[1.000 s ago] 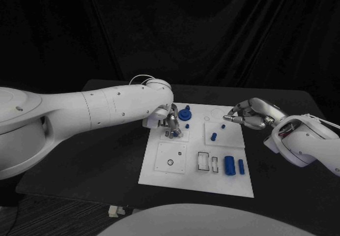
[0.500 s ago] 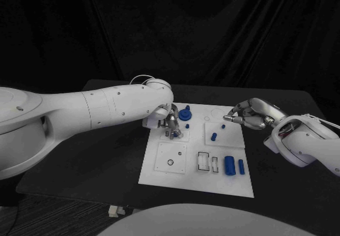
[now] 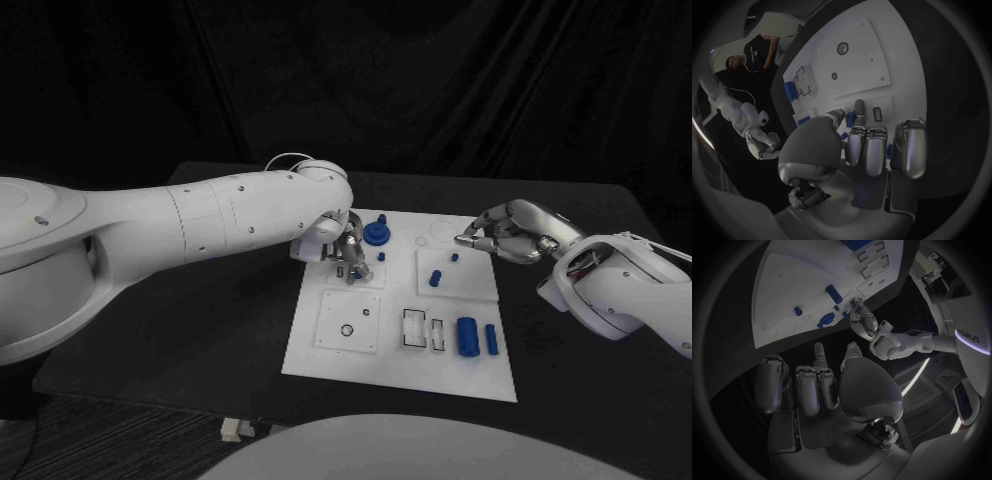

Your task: Assemble the parts on the task board

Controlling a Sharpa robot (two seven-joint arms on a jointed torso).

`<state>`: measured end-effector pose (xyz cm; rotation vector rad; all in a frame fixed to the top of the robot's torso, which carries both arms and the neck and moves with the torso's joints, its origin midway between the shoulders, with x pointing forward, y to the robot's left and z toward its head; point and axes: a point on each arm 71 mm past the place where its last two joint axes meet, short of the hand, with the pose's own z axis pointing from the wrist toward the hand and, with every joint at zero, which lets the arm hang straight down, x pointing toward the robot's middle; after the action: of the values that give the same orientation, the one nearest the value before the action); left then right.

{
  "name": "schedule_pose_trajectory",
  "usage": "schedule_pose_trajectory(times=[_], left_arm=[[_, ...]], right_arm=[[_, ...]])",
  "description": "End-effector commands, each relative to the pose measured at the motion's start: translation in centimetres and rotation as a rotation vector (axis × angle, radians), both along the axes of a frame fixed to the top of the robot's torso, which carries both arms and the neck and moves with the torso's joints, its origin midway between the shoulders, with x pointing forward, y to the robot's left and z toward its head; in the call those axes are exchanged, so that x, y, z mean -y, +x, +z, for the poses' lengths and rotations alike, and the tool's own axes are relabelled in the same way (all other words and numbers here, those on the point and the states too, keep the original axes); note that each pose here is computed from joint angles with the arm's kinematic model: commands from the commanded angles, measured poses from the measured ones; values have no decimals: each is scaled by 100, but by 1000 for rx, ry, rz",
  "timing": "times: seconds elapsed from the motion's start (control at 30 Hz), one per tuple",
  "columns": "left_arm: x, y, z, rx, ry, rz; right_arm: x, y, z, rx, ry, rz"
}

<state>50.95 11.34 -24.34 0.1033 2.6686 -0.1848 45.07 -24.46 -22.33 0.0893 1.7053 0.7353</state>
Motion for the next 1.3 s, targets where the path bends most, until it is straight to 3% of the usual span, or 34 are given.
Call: schedule_pose_trajectory(times=[0.03,0.67,1.3], left_arm=[[23,-13,-9,-14,-21,-4],[-80,11,-9,11,-19,39],[-102,20,-4,23,-41,48]], right_arm=[[7,-5,-15,-10,-9,-8],[19,-8,-12,-7,-8,-10],[17,-6,-14,-7,-8,-9]])
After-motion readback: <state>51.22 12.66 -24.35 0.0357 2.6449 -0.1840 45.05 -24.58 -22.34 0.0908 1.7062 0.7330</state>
